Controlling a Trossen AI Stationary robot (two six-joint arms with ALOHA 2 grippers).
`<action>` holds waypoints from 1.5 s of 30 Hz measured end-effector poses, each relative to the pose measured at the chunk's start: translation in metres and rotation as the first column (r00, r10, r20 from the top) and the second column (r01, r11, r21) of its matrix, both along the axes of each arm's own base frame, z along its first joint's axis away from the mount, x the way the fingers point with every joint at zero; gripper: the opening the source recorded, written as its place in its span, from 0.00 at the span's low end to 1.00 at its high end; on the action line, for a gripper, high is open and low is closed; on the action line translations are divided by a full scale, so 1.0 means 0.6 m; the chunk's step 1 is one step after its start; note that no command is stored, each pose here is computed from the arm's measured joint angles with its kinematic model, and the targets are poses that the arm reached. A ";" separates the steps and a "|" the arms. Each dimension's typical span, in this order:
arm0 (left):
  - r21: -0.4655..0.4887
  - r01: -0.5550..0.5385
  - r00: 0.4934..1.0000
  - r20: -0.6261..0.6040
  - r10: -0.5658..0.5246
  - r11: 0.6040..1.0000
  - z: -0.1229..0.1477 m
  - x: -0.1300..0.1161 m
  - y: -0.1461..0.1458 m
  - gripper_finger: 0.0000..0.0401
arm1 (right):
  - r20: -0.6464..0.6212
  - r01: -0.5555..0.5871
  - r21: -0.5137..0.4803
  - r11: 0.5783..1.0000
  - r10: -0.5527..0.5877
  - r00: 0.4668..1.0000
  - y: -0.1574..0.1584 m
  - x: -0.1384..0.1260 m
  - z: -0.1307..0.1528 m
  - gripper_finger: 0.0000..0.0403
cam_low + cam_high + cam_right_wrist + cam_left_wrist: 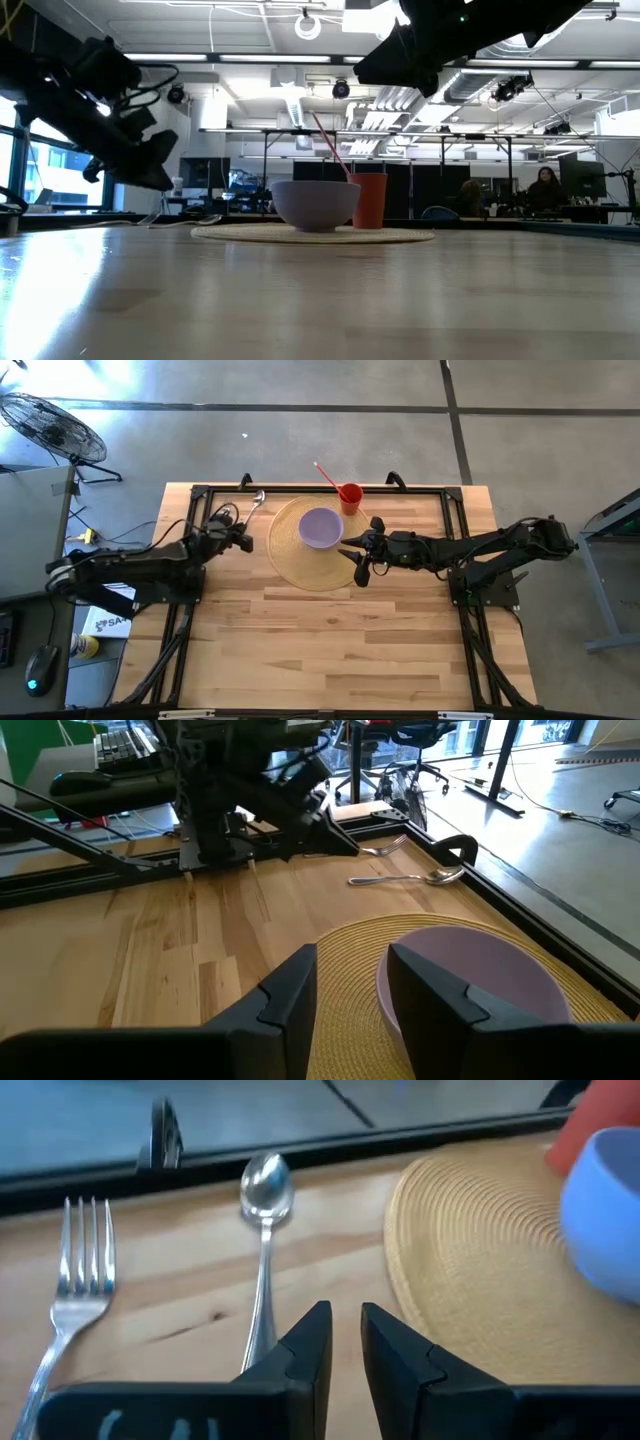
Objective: Pick & Place Utensil
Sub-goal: Put the silver spoon in the purple bowl
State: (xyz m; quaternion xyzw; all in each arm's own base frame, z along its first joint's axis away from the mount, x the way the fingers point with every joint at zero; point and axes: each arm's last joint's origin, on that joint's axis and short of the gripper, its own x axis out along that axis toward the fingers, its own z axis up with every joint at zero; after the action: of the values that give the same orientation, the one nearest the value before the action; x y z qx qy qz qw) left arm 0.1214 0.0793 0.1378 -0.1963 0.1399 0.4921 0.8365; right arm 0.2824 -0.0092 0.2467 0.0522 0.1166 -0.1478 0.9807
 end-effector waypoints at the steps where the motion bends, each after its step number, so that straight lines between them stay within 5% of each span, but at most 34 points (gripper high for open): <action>1: -0.015 -0.004 1.000 -0.003 0.004 1.000 -0.003 -0.001 0.005 0.14 | 0.000 0.000 0.000 1.000 0.000 1.000 0.000 0.000 0.000 0.29; 10: -0.096 -0.045 0.998 -0.040 0.042 0.994 -0.026 0.000 0.039 0.34 | 0.000 0.000 0.000 1.000 0.000 1.000 0.000 0.000 0.000 0.29; 18: -0.102 -0.092 0.984 -0.163 0.075 0.990 -0.014 0.049 0.080 0.51 | 0.000 0.000 0.000 1.000 0.000 1.000 0.000 0.000 0.000 0.29; 28: -0.239 -0.190 0.949 -0.294 0.116 0.952 -0.036 0.080 0.166 0.51 | 0.009 0.009 0.036 0.999 -0.009 1.000 0.000 0.000 0.000 0.29; 37: -0.237 -0.188 0.936 -0.338 0.101 0.953 -0.035 0.087 0.166 0.51 | 0.006 0.009 0.035 0.999 -0.009 1.000 0.000 0.000 -0.001 0.29; 45: -0.238 -0.192 0.933 -0.346 0.101 0.952 -0.036 0.087 0.165 0.33 | 0.007 0.009 0.035 0.999 -0.009 1.000 0.000 0.000 -0.001 0.29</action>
State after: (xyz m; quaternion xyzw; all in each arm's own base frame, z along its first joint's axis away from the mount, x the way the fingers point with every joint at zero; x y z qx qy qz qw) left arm 0.1733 0.1785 0.1163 -0.2325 0.3278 0.5559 0.7276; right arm 0.2824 -0.0092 0.2462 0.0705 0.1156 -0.1501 0.9794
